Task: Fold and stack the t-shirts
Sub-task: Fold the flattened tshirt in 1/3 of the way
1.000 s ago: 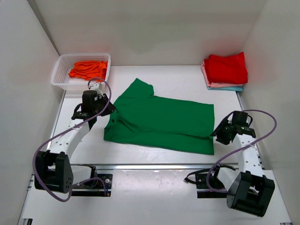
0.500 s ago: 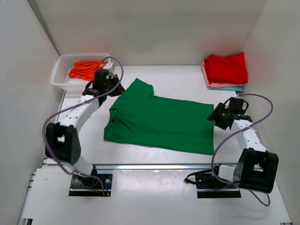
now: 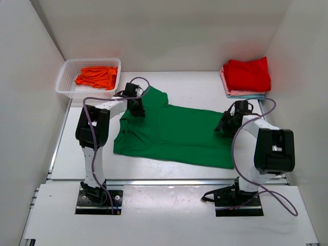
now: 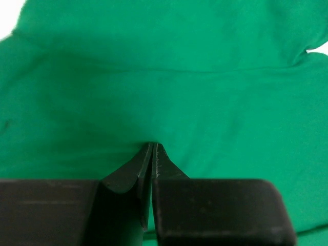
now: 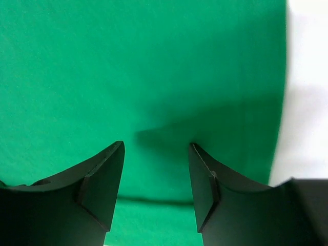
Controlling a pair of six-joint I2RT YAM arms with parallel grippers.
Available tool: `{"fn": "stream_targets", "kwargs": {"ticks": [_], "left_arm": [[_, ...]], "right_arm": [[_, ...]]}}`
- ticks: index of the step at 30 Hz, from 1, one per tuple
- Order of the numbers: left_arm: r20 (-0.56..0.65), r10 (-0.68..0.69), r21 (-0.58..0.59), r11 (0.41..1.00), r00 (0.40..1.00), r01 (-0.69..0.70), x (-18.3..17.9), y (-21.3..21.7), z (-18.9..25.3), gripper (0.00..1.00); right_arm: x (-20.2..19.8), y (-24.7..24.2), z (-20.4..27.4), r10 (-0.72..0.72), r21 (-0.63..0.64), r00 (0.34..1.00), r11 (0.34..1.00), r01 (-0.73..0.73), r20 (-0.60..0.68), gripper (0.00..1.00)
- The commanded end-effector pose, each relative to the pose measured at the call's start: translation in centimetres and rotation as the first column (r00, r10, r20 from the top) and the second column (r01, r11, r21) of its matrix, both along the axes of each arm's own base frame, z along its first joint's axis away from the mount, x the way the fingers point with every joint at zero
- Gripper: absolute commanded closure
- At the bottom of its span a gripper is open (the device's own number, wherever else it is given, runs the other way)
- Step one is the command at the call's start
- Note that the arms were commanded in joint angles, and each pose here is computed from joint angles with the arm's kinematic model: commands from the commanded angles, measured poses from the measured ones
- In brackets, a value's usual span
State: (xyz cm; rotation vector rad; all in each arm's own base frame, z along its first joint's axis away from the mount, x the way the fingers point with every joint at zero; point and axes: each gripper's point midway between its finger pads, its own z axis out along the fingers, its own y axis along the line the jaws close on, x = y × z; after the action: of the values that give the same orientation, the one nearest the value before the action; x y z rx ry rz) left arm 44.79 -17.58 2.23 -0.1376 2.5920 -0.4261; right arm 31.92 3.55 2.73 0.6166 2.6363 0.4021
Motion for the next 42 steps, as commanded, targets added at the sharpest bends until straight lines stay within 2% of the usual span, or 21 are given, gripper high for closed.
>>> {"fn": "stream_targets", "kwargs": {"ticks": [1, 6, 10, 14, 20, 25, 27, 29, 31, 32, 33, 34, 35, 36, 37, 38, 39, 40, 42], "left_arm": [[-0.048, 0.072, -0.006, 0.997, 0.996, -0.072, -0.2, 0.3, 0.4, 0.85], [-0.083, 0.152, 0.047, 0.988, 0.985, -0.149, -1.7, 3.1, -1.2, 0.86], [-0.042, 0.227, 0.040, 0.974, 0.973, -0.225, -3.0, 5.3, 0.0, 0.86], [-0.036, 0.241, 0.045, 0.970, 0.970, -0.239, -3.7, 6.1, 0.4, 0.86], [-0.020, 0.215, 0.039, 0.976, 0.976, -0.214, -3.0, 5.4, 1.2, 0.85], [0.106, 0.165, -0.077, 0.984, 0.980, -0.158, -0.5, 3.7, 5.3, 0.83], [0.199, 0.140, -0.124, 0.985, 0.970, -0.117, 1.6, 2.5, 9.1, 0.82], [0.259, 0.116, -0.127, 0.988, 0.959, -0.085, 3.1, 1.8, 11.7, 0.72], [0.328, 0.084, -0.139, 0.989, 0.941, -0.040, 4.8, 1.0, 14.8, 0.66], [0.356, 0.067, -0.146, 0.989, 0.932, -0.016, 5.4, 0.7, 15.5, 0.64], [0.390, 0.065, -0.159, 0.987, 0.918, -0.003, 6.1, 0.5, 16.5, 0.67], [0.403, 0.058, -0.167, 0.986, 0.913, 0.011, 6.4, 0.3, 17.1, 0.85], [0.421, 0.080, -0.164, 0.986, 0.904, -0.011, 7.6, 0.7, 17.6, 0.93], [0.446, 0.085, -0.160, 0.987, 0.891, -0.014, 8.6, 0.9, 19.0, 1.00], [0.421, 0.080, -0.144, 0.989, 0.904, -0.021, 9.2, 1.0, 17.7, 1.00], [0.406, 0.075, -0.121, 0.992, 0.911, -0.028, 10.6, 1.2, 17.1, 0.98], [0.415, 0.075, -0.113, 0.993, 0.907, -0.030, 11.4, 1.5, 18.5, 0.81], [0.385, 0.064, -0.092, 0.995, 0.921, -0.031, 12.2, 1.2, 16.5, 0.54], [0.357, 0.049, -0.046, 0.998, 0.933, -0.034, 13.7, 1.3, 14.5, 0.45]], "right_arm": [[2.2, 0.7, 0.0, 0.061, 0.005, 0.998, 0.998, -0.061, 0.010, 0.49], [5.1, 0.2, -0.8, 0.089, -0.022, 0.996, 0.996, -0.090, -0.015, 0.50], [6.8, -0.7, -0.7, 0.105, -0.055, 0.994, 0.993, -0.106, -0.027, 0.49], [6.6, -0.9, -0.5, 0.093, -0.060, 0.994, 0.994, -0.096, -0.050, 0.49], [3.6, -0.2, -1.0, 0.094, -0.048, 0.992, 0.994, -0.098, -0.079, 0.49], [5.0, 0.4, 1.6, 0.152, -0.056, 0.987, 0.987, -0.149, 0.058, 0.49], [6.7, 0.6, 4.5, 0.181, -0.074, 0.973, 0.982, -0.172, 0.146, 0.48], [7.9, 1.2, 6.6, 0.220, -0.104, 0.954, 0.974, -0.202, 0.203, 0.47], [9.1, 1.4, 9.0, 0.240, -0.168, 0.934, 0.965, -0.201, 0.263, 0.40], [9.8, 1.6, 10.0, 0.244, -0.184, 0.924, 0.963, -0.196, 0.296, 0.38], [10.3, 1.3, 10.6, 0.250, -0.219, 0.916, 0.958, -0.187, 0.312, 0.38], [11.1, 1.0, 11.4, 0.242, -0.235, 0.907, 0.958, -0.166, 0.344, 0.53], [11.7, 0.8, 11.4, 0.245, -0.244, 0.904, 0.956, -0.164, 0.350, 0.65], [12.5, 0.3, 11.6, 0.230, -0.243, 0.906, 0.959, -0.149, 0.356, 0.95], [12.8, -0.1, 11.6, 0.219, -0.234, 0.910, 0.962, -0.141, 0.352, 1.00], [13.6, -0.2, 11.4, 0.218, -0.230, 0.914, 0.963, -0.144, 0.341, 1.00], [14.0, -0.1, 10.9, 0.212, -0.216, 0.924, 0.965, -0.148, 0.318, 0.94], [14.2, -1.7, 10.4, 0.189, -0.221, 0.934, 0.967, -0.125, 0.302, 0.85], [15.1, -2.0, 9.6, 0.189, -0.223, 0.939, 0.967, -0.126, 0.286, 0.84]]}}
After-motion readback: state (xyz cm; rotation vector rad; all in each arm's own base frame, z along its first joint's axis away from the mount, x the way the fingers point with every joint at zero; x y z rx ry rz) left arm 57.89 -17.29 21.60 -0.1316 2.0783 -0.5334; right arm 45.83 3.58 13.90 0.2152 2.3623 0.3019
